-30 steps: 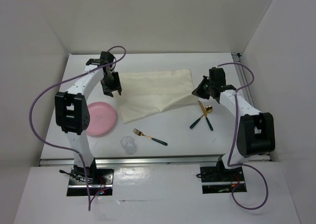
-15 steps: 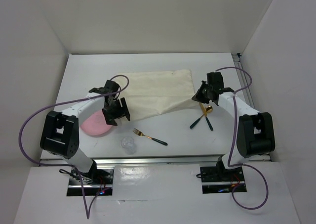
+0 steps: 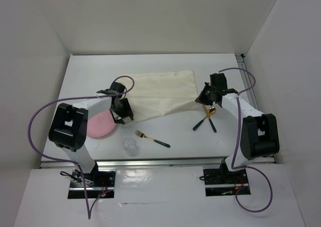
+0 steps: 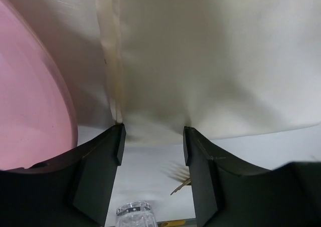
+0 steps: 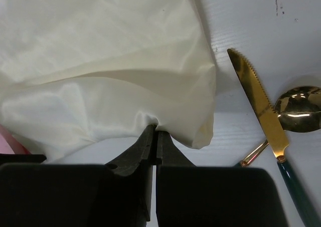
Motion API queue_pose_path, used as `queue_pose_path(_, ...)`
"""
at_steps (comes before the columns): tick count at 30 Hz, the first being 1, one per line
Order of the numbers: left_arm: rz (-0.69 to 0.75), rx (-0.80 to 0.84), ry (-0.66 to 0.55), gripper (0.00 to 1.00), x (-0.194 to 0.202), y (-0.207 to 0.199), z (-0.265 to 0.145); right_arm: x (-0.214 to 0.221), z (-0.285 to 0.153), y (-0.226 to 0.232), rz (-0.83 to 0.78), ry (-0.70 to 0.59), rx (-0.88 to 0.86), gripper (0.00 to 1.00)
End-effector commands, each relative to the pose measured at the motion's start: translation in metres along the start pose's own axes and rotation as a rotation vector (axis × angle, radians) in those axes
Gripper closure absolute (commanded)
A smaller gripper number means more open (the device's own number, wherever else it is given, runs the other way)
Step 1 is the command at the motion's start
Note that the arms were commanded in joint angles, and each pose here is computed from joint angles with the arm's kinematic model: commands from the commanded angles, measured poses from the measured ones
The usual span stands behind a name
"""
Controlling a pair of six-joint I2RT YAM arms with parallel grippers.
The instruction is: Set the dinner table for one person
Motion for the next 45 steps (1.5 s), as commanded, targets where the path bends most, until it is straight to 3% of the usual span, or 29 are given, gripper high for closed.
queue_pose_path(1,-0.01,-0.035,-0.03,0.33,-0.005,-0.001,0.006,0.004,-0.008,0.001,-0.028,-0.002,0.002,1.0)
queue_pose_path(3,0.001,-0.03,-0.037,0.37,-0.008,-0.003,0.007,0.005,-0.008,-0.001,-0.027,-0.001,0.014,1.0)
queue_pose_path(4,0.013,-0.029,-0.023,0.62,-0.008,-0.003,0.011,0.005,-0.008,-0.001,-0.027,-0.001,0.014,1.0)
queue_pose_path(6,0.035,-0.01,-0.034,0.96,-0.021,-0.013,0.006,0.003,-0.009,0.001,-0.027,-0.003,0.013,1.0)
queue_pose_path(7,0.066,-0.02,-0.02,1.0,-0.023,-0.014,0.002,0.0,-0.01,-0.001,-0.019,-0.009,0.017,1.0)
queue_pose_path(11,0.147,0.002,-0.059,1.0,-0.053,-0.035,-0.035,-0.017,-0.023,0.018,-0.018,-0.048,-0.031,1.0)
queue_pose_path(12,0.162,0.033,-0.132,1.0,-0.069,-0.047,-0.061,-0.027,-0.029,0.028,-0.022,-0.074,-0.053,1.0)
queue_pose_path(15,0.2,0.066,-0.235,1.0,-0.083,-0.058,-0.114,-0.045,-0.045,0.041,-0.032,-0.129,-0.079,1.0)
queue_pose_path(21,0.237,0.12,-0.363,1.0,-0.094,-0.056,-0.179,-0.055,-0.073,0.055,-0.054,-0.191,-0.142,1.0)
queue_pose_path(36,0.212,0.299,-0.552,1.0,-0.066,-0.024,-0.285,-0.059,-0.179,0.07,-0.15,-0.403,-0.234,1.0)
queue_pose_path(41,0.211,0.333,-0.647,1.0,-0.07,-0.021,-0.319,-0.07,-0.212,0.084,-0.158,-0.491,-0.291,1.0)
queue_pose_path(45,0.215,0.355,-0.646,1.0,-0.082,-0.027,-0.325,-0.085,-0.23,0.103,-0.172,-0.543,-0.358,1.0)
Point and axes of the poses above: each gripper's point midway between its finger pads, its own z axis out along the fingers, its own y axis along the line the jaws close on, x = y × z, the point moved 10 cm from there along -z, back along the fingers, and after that the axes turned 5 degrees about z, right-handed, at the moved point
